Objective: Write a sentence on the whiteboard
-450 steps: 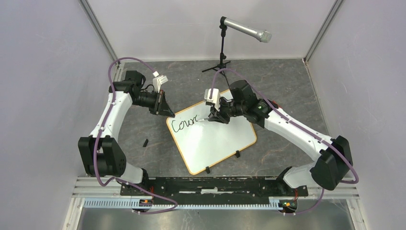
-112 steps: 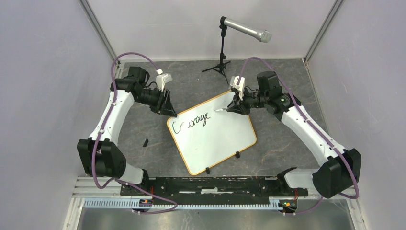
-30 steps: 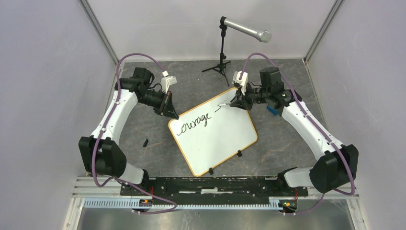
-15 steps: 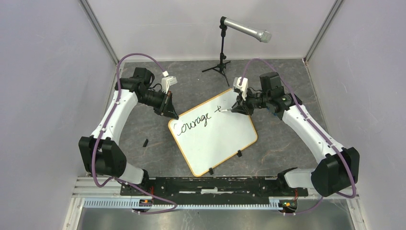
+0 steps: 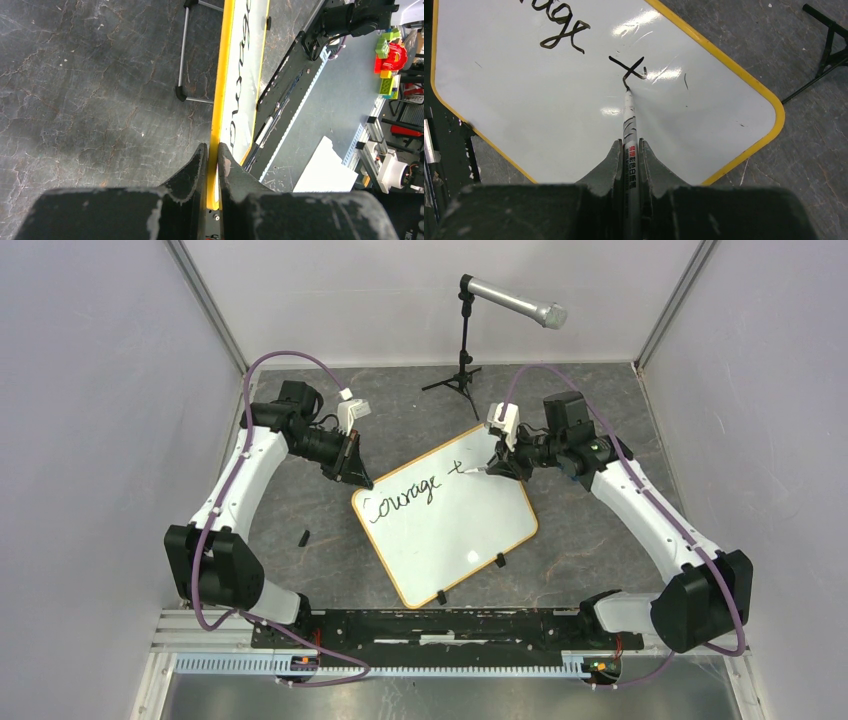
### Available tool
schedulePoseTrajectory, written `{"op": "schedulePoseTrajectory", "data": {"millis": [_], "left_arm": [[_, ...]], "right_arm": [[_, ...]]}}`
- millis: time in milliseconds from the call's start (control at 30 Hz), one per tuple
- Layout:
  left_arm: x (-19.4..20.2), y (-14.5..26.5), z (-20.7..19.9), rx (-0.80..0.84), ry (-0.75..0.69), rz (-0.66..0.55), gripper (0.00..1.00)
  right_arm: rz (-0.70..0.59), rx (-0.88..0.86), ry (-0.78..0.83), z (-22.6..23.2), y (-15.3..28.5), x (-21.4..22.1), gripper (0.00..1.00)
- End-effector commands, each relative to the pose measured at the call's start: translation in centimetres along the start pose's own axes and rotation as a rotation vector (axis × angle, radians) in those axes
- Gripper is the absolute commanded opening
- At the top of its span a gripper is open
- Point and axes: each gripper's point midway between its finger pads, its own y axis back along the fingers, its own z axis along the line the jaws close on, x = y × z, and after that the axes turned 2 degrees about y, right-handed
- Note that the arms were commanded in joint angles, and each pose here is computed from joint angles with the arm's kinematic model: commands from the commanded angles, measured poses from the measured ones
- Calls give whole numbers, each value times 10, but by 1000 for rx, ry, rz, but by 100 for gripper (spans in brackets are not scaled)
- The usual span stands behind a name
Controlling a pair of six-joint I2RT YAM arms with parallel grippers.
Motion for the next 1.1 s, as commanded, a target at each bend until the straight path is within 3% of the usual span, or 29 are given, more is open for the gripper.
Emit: {"op": "schedulePoseTrajectory", "data": {"millis": [0,433,1067], "left_arm": [[-7,5,-5,-12,-76,-20,2],[-8,5,-4,-15,-79,-20,2],[-6,4,-4,-14,-82,-17,3]], "right_arm": [[-9,85,49,-21,12,-15,0],[-48,102,38,-28,12,-27,0],[-2,100,24,-21,16,-3,0]]}}
